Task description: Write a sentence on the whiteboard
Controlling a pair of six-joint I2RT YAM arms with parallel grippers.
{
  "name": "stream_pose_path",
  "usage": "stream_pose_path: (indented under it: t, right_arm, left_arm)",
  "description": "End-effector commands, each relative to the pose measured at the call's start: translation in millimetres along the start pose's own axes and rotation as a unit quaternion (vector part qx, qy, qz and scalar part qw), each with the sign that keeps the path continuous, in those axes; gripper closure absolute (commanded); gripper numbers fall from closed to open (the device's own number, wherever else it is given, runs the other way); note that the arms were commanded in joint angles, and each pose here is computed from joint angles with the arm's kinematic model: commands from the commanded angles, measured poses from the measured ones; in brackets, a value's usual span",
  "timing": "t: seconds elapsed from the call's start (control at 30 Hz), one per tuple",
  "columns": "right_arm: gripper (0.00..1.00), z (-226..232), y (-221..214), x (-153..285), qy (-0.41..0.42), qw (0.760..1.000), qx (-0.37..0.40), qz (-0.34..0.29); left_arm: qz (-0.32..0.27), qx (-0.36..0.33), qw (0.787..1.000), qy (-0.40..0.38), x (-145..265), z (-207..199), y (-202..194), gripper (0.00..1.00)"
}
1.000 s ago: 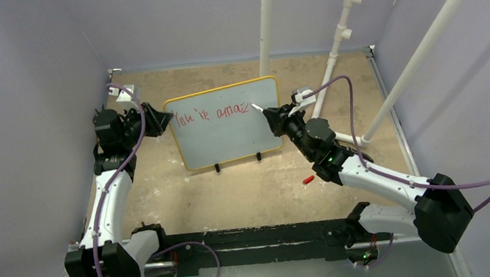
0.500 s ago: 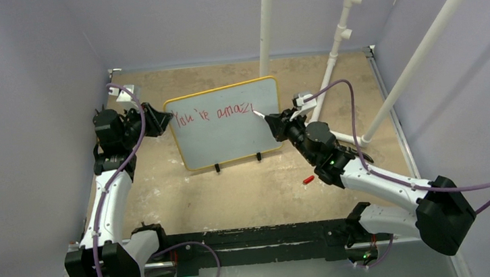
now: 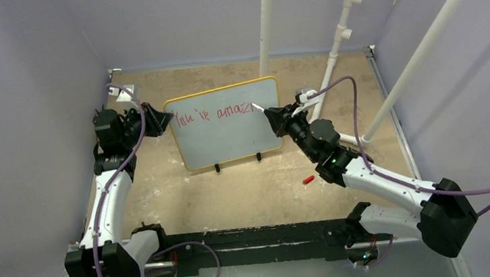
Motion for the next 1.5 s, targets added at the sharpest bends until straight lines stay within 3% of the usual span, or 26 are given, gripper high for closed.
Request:
stream_pose_path:
  t: [0.0, 0.4, 0.77, 1.47]
  right_arm:
    - [1.00, 6, 26, -10, 0.009, 0.999, -0.002, -0.047]
    - [1.00, 0, 19, -19, -0.026, 0.999, 0.004, -0.043]
    - [1.00, 1, 27, -4, -0.007, 0.998, 0.003, -0.056]
    - [1.00, -13, -5, 1, -0.058, 0.998, 0.005, 0.005]
  left_arm:
    - [-0.012, -0.015, 1.000, -0.010, 1, -1, 4, 0.76]
    - [-0.012, -0.016, 1.000, -0.010, 1, -2, 5, 0.76]
    - [-0.012, -0.016, 1.000, -0.010, 1, -2, 5, 0.76]
    - [-0.012, -0.016, 1.000, -0.009, 2, -2, 4, 0.76]
Point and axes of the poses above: each gripper's point midway between its finger pads, its own x axis back along the fingers, its own z axis along the line the jaws close on, y = z × x, the point moved 8 cm from there along x, back along the fingers, and after that the axes turned 6 degrees about x, right-handed, at the moved point
